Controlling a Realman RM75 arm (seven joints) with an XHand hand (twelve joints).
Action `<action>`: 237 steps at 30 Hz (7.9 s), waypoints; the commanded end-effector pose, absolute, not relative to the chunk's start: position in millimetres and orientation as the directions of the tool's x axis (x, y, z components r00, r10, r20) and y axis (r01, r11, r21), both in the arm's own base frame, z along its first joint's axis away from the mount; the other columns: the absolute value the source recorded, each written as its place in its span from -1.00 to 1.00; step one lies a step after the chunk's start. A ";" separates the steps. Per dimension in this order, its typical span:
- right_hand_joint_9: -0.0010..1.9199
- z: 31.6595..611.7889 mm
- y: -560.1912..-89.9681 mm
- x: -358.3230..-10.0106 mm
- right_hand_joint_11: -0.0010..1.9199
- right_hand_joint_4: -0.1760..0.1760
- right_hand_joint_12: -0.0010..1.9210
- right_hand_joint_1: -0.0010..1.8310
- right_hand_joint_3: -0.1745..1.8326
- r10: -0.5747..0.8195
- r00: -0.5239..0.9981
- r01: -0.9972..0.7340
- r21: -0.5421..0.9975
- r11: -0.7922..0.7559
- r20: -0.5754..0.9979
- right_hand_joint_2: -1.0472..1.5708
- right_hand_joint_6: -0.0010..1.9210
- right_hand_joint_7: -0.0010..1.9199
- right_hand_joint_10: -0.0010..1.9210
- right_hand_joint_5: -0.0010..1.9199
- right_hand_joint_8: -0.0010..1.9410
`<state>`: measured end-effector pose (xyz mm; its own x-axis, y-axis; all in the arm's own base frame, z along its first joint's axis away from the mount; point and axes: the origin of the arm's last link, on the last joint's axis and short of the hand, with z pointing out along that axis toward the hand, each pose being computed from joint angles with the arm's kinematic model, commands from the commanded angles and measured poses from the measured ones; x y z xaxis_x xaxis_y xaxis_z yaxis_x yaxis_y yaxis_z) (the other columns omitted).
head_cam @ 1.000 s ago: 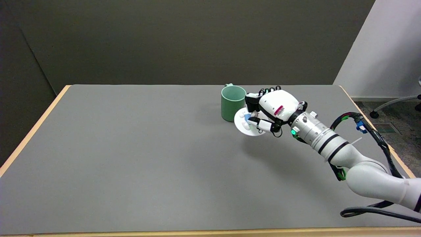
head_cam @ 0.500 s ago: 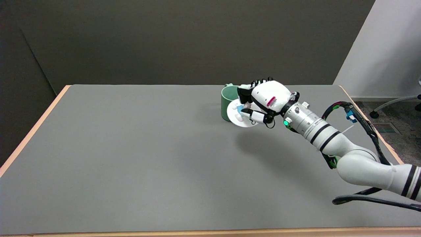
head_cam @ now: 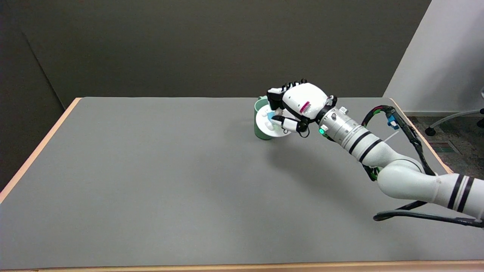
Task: Place the white cup lid onto the cup.
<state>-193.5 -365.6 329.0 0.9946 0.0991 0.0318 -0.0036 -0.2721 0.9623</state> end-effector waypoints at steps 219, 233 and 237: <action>-0.15 371.6 -444.6 -161.2 -0.21 0.47 -0.01 -0.31 0.24 0.251 0.951 -0.147 0.979 -0.143 0.180 0.25 -0.85 -0.42 -0.71 -0.70 -0.82; -0.10 455.9 -404.9 -163.1 -0.09 0.89 -0.18 -0.34 0.21 0.288 0.949 -0.165 0.981 0.100 0.130 0.33 -0.80 -0.30 -0.71 -0.43 -0.81; -0.08 492.2 -382.9 -170.4 -0.15 1.00 -0.10 -0.32 0.21 0.307 0.940 -0.216 0.954 0.209 0.145 0.37 -0.80 -0.24 -0.73 -0.36 -0.81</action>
<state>-166.2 -435.3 393.8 0.9590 0.2518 0.1301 -0.1149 -0.0740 0.9906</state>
